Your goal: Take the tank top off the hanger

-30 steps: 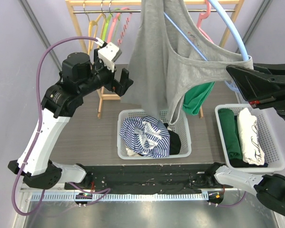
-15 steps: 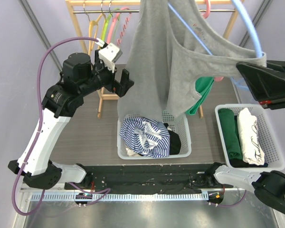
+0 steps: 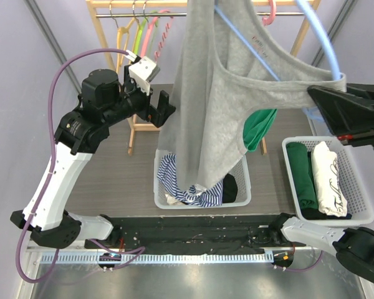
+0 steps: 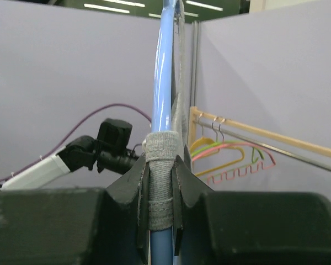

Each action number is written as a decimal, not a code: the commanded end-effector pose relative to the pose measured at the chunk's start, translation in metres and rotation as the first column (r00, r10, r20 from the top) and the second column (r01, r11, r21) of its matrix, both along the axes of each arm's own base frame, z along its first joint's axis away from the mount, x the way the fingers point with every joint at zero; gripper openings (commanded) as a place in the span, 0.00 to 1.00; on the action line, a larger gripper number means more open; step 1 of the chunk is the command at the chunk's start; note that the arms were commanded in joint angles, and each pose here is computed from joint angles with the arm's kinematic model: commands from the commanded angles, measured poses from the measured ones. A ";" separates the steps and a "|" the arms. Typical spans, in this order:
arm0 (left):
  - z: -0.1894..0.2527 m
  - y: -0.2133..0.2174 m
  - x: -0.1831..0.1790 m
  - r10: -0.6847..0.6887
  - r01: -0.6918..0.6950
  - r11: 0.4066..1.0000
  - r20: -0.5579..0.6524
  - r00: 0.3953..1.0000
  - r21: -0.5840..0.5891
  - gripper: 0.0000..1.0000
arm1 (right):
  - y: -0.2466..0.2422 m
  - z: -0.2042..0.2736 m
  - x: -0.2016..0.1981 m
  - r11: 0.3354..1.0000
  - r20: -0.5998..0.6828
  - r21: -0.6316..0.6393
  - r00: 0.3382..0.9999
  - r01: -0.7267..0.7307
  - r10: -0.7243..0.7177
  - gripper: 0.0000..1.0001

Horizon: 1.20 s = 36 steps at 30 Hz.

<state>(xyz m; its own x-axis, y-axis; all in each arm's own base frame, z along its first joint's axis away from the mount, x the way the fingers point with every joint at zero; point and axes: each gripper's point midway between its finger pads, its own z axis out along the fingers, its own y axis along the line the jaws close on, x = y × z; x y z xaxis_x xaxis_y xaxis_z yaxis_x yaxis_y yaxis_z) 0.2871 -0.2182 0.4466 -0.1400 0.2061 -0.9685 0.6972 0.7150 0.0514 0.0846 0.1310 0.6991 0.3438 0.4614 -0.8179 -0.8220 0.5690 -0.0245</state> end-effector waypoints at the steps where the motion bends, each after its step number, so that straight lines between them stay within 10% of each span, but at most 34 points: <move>1: 0.017 0.003 -0.010 -0.012 0.014 0.999 0.032 0.999 -0.047 1.00 | -0.001 -0.017 0.013 0.998 -0.033 -0.032 0.998 0.054 -0.055 0.01; 15: 0.016 0.012 -0.019 -0.008 0.009 1.000 0.041 0.999 -0.026 1.00 | -0.033 -0.055 0.027 0.961 -0.050 -0.105 0.964 0.256 -0.262 0.01; 36: 0.041 0.030 -0.110 -0.299 0.289 0.953 0.146 0.943 0.086 1.00 | 0.046 -0.205 0.017 0.805 -0.283 -0.557 0.958 -0.203 0.045 0.01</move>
<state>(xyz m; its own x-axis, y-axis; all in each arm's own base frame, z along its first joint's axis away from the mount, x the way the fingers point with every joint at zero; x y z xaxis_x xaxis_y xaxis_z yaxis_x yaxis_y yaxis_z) 0.1993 -0.1968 0.4689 -0.0075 0.2780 -0.9606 0.8431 0.5182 0.1434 0.1181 0.1706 0.4902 -0.0095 -0.1054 -0.9944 -0.8636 0.5022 -0.0450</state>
